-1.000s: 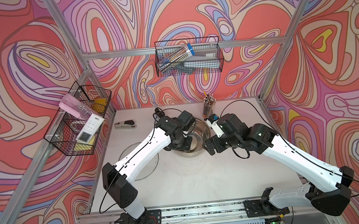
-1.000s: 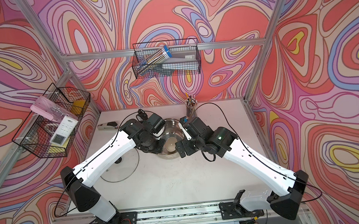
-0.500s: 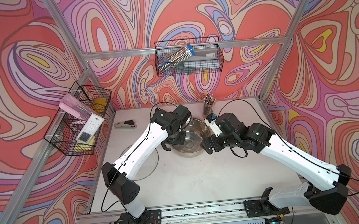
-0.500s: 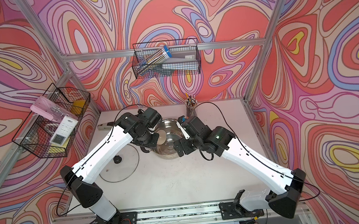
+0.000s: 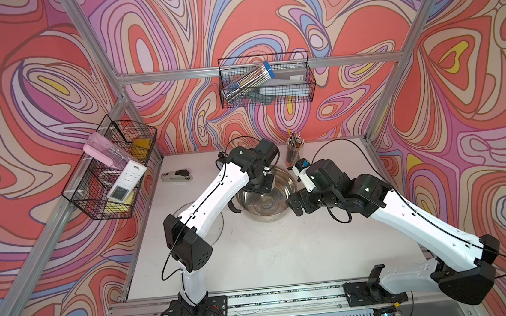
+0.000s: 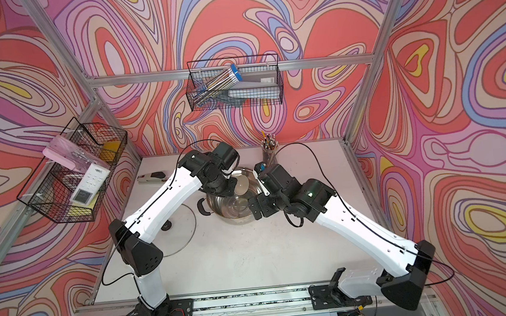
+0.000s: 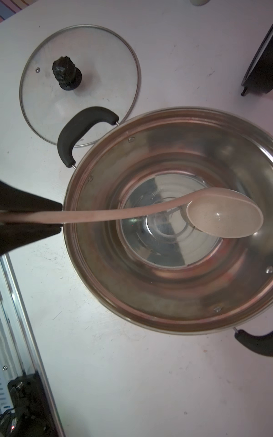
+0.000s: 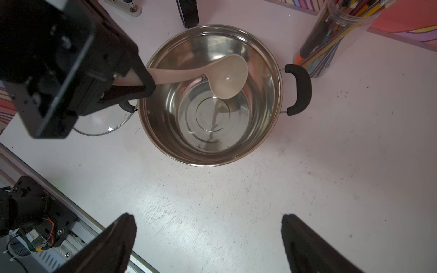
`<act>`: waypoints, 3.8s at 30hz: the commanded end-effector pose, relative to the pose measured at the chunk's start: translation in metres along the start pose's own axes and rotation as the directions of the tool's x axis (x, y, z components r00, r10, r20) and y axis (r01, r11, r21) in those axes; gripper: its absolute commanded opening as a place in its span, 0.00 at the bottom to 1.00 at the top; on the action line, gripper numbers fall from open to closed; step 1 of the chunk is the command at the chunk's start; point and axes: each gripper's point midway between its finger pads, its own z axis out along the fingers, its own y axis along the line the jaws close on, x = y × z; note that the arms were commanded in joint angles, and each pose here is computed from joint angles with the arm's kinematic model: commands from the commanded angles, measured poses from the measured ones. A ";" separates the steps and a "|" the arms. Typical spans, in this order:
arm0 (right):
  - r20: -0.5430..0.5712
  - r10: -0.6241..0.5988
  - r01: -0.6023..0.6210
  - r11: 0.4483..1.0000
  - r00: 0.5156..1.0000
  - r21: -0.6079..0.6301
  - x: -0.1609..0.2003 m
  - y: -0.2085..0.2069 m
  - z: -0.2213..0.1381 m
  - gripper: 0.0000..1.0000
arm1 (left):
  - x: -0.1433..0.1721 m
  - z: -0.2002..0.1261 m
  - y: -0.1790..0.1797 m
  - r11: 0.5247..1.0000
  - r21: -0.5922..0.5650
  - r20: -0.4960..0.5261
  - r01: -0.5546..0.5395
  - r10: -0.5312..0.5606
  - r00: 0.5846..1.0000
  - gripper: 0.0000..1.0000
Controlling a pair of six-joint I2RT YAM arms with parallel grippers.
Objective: Stir the soup with a spoon
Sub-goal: Stir the soup in the pan with a stick.
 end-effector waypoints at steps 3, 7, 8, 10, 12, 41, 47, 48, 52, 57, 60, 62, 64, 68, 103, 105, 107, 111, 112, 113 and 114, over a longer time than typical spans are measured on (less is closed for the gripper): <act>0.029 0.002 -0.002 1.000 1.000 0.016 -0.006 -0.003 -0.010 0.98 | 0.006 -0.006 -0.029 0.993 0.105 -0.007 -0.044 0.045 0.999 0.00; 0.030 -0.008 0.007 1.000 1.000 0.011 -0.009 -0.001 -0.009 0.98 | 0.028 -0.006 -0.031 0.991 0.122 -0.058 -0.059 0.066 0.996 0.00; 0.029 -0.011 0.011 1.000 1.000 0.009 -0.010 -0.001 -0.008 0.98 | 0.033 -0.007 -0.029 0.991 0.119 -0.069 -0.058 0.066 0.995 0.00; 0.033 -0.015 0.015 1.000 0.999 0.003 -0.013 0.001 -0.008 0.98 | 0.046 -0.008 -0.023 0.993 0.104 -0.092 -0.056 0.066 0.994 0.00; 0.036 -0.019 0.019 1.000 0.999 -0.003 -0.015 0.003 -0.007 0.98 | 0.058 -0.010 -0.016 0.994 0.089 -0.112 -0.057 0.066 0.992 0.00; 0.037 -0.009 0.008 1.000 0.999 0.011 -0.015 0.000 -0.011 0.98 | 0.022 -0.032 0.047 0.979 -0.195 -0.025 -0.058 0.054 0.998 0.00; 0.039 -0.009 0.008 1.000 0.999 0.029 -0.012 -0.005 -0.015 0.98 | 0.003 -0.024 0.029 0.990 -0.126 0.001 -0.064 0.064 0.998 0.00; 0.038 -0.009 0.008 0.999 0.999 0.032 -0.011 -0.006 -0.015 0.98 | 0.000 -0.023 0.024 0.992 -0.109 0.006 -0.062 0.063 0.998 0.00; 0.029 -0.006 0.005 0.999 1.000 0.048 -0.006 -0.009 -0.014 0.98 | -0.008 -0.022 0.005 0.996 -0.047 0.022 -0.070 0.071 0.997 0.00; 0.025 -0.009 0.007 0.999 1.000 0.050 -0.004 -0.010 -0.014 0.98 | -0.005 -0.018 -0.020 0.995 0.014 0.003 -0.103 0.103 0.995 0.00; 0.028 -0.009 0.007 0.999 1.000 0.048 -0.004 -0.010 -0.014 0.98 | 0.003 -0.017 -0.030 0.992 0.041 -0.019 -0.121 0.122 0.992 0.00; 0.027 -0.010 0.009 0.999 1.000 0.045 -0.005 -0.009 -0.014 0.98 | 0.009 -0.019 -0.033 0.991 0.051 -0.035 -0.124 0.126 0.991 0.00; 0.026 -0.011 0.010 0.999 1.000 0.041 -0.006 -0.008 -0.013 0.98 | 0.017 -0.021 -0.034 0.990 0.056 -0.050 -0.127 0.130 0.990 0.00; 0.030 -0.012 0.011 0.999 0.999 0.033 -0.009 -0.005 -0.012 0.98 | 0.040 -0.024 -0.032 0.989 0.066 -0.109 -0.134 0.140 0.984 0.00; 0.024 -0.014 0.014 1.000 1.000 0.020 -0.007 -0.004 -0.012 0.98 | 0.003 -0.018 0.029 0.995 -0.097 -0.036 -0.004 0.001 0.999 0.00; 0.019 -0.015 0.014 1.000 1.000 0.022 -0.005 -0.005 -0.013 0.98 | -0.005 -0.016 0.021 0.998 -0.061 -0.020 0.007 -0.009 1.000 0.00; 0.020 -0.015 0.014 1.000 1.000 0.027 -0.003 -0.006 -0.015 0.98 | -0.011 -0.014 0.012 1.000 -0.020 -0.011 0.015 -0.015 1.000 0.00; 0.024 -0.014 0.013 0.999 1.000 0.036 -0.002 -0.009 -0.019 0.98 | -0.016 -0.010 -0.006 0.999 0.033 -0.016 0.002 -0.002 1.000 0.00; 0.023 -0.013 0.012 0.999 1.000 0.037 -0.001 -0.009 -0.019 0.98 | -0.013 -0.008 -0.011 0.999 0.043 -0.026 -0.010 0.011 1.000 0.00; 0.022 -0.014 0.013 0.999 1.000 0.038 -0.001 -0.009 -0.019 0.98 | -0.012 -0.006 -0.016 0.998 0.050 -0.035 -0.023 0.024 0.999 0.00; 0.022 -0.013 0.012 0.999 1.000 0.041 0.000 -0.010 -0.020 0.98 | -0.009 -0.005 -0.019 0.998 0.049 -0.046 -0.034 0.036 0.998 0.00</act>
